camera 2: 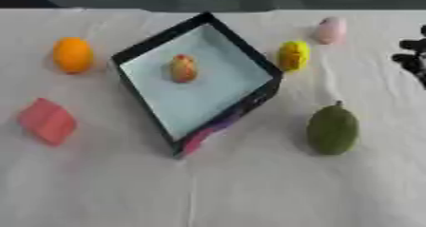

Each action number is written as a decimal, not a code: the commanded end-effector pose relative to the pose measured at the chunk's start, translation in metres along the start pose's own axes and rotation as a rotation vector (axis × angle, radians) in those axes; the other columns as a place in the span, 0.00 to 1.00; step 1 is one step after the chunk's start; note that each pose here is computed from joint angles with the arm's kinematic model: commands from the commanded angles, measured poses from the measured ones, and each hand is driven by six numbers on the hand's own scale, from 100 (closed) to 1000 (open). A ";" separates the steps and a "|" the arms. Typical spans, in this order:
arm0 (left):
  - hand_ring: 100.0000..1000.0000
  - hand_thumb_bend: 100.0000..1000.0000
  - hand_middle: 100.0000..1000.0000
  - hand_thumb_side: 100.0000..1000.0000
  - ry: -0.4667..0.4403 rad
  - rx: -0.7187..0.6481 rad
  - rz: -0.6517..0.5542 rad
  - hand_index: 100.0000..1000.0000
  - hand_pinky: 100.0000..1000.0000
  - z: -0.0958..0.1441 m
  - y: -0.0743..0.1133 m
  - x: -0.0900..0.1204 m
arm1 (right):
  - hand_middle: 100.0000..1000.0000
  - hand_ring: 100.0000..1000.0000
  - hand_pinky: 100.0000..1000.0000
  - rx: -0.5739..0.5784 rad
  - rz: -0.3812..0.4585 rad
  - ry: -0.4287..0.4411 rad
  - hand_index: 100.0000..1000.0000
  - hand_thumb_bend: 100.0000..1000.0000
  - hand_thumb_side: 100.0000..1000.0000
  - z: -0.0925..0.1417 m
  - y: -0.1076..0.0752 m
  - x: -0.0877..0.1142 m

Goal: Pick up objects on the table and place them in the box.

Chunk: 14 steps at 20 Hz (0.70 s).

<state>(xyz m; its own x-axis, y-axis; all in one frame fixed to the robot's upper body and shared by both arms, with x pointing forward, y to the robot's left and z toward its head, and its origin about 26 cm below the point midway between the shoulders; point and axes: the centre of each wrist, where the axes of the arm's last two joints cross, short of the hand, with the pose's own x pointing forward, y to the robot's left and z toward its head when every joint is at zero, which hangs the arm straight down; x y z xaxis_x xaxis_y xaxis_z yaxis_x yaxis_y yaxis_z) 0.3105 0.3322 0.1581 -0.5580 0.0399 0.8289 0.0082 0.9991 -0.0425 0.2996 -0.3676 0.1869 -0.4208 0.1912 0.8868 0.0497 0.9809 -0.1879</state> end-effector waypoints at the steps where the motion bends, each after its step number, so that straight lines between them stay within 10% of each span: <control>1: 0.74 0.00 0.69 0.68 -0.037 -0.021 -0.033 0.85 0.88 -0.006 0.004 0.013 | 0.79 0.79 0.95 0.045 0.073 -0.030 0.95 0.00 0.46 -0.005 -0.009 0.014; 14: 0.75 0.00 0.70 0.69 -0.012 -0.027 -0.070 0.84 0.88 -0.002 0.010 0.011 | 0.87 0.84 0.95 0.326 0.435 0.009 0.98 0.00 0.15 -0.009 -0.034 0.032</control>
<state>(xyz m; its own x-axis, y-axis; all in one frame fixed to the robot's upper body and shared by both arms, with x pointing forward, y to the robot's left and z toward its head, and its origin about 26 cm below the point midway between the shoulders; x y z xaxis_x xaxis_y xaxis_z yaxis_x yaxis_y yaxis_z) 0.3085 0.3367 0.1575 -0.5484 0.0066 0.8362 0.0005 1.0000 -0.0076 0.2940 -0.3896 0.2095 -0.4050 0.5126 0.7571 -0.0729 0.8073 -0.5856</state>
